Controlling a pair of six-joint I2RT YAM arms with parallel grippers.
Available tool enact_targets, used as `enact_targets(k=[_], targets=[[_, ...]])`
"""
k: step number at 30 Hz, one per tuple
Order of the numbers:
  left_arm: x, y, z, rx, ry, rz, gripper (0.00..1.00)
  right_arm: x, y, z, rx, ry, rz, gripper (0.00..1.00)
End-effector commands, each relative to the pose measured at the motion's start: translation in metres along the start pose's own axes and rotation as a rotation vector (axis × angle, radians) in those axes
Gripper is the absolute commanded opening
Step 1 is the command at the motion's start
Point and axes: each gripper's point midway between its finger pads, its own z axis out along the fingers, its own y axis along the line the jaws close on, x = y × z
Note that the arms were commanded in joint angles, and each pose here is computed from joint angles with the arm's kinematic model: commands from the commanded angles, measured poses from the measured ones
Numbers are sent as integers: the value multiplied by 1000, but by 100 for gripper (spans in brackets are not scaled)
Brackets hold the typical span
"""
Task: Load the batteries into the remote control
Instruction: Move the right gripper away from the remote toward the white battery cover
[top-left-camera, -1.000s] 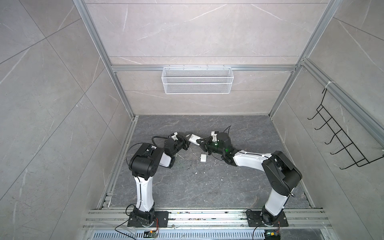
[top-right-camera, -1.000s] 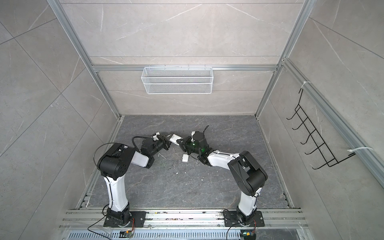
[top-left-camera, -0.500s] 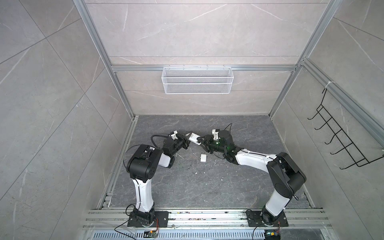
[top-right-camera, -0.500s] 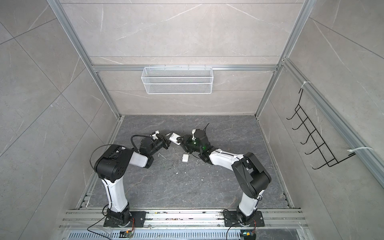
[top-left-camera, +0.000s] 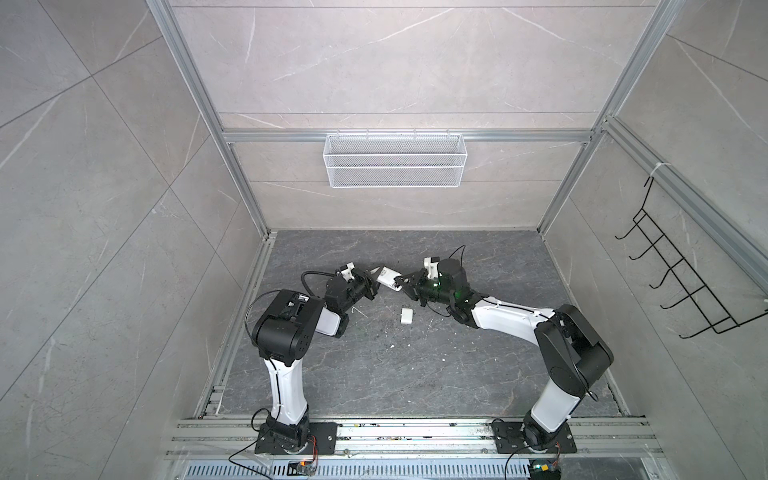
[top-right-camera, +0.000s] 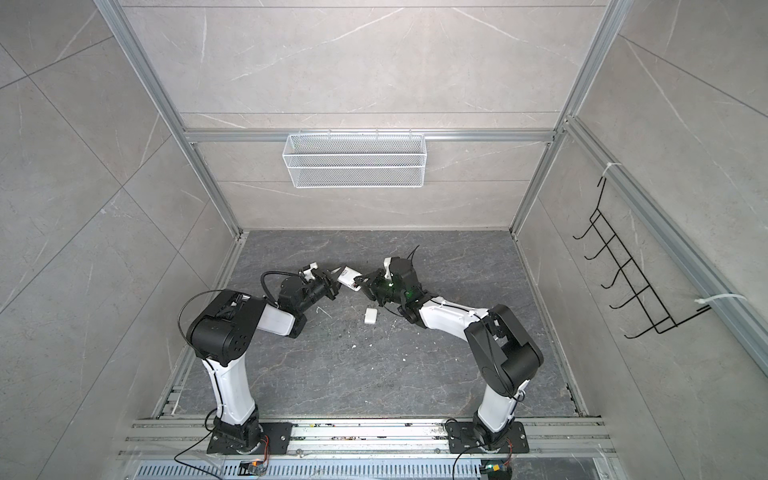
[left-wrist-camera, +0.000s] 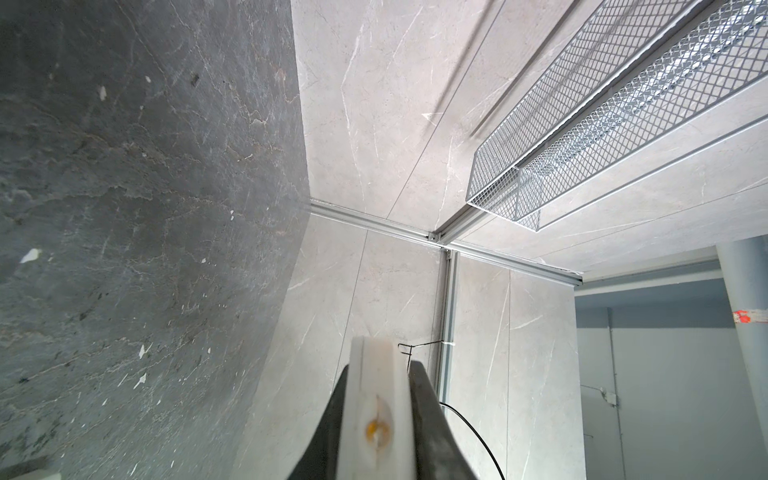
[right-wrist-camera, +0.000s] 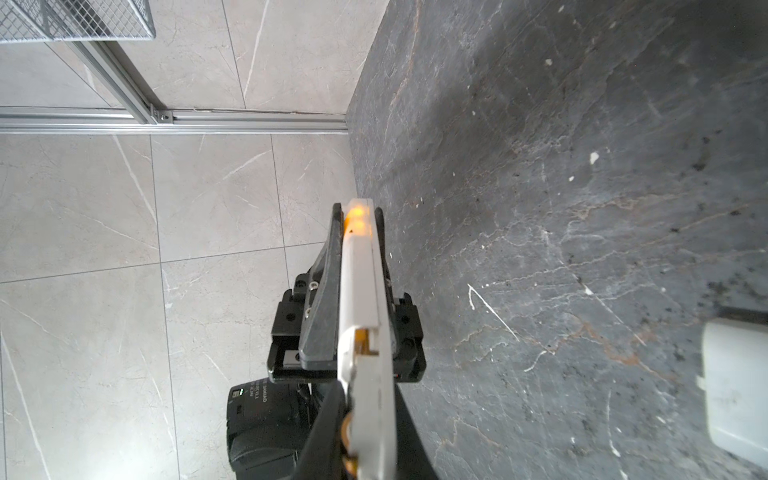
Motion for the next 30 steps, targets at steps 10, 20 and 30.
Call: enact_targets(k=[10,20,30], targets=[[6,-27,-16,59,78,193,2,1,21,-30,78,60,-307,56],[-22,31,-63,-84,63,408,3,-31,-63,-71,524,101,-593,61],[-27,66,-95,-198,90,606,4,-33,-102,6,460,259,-472,59]])
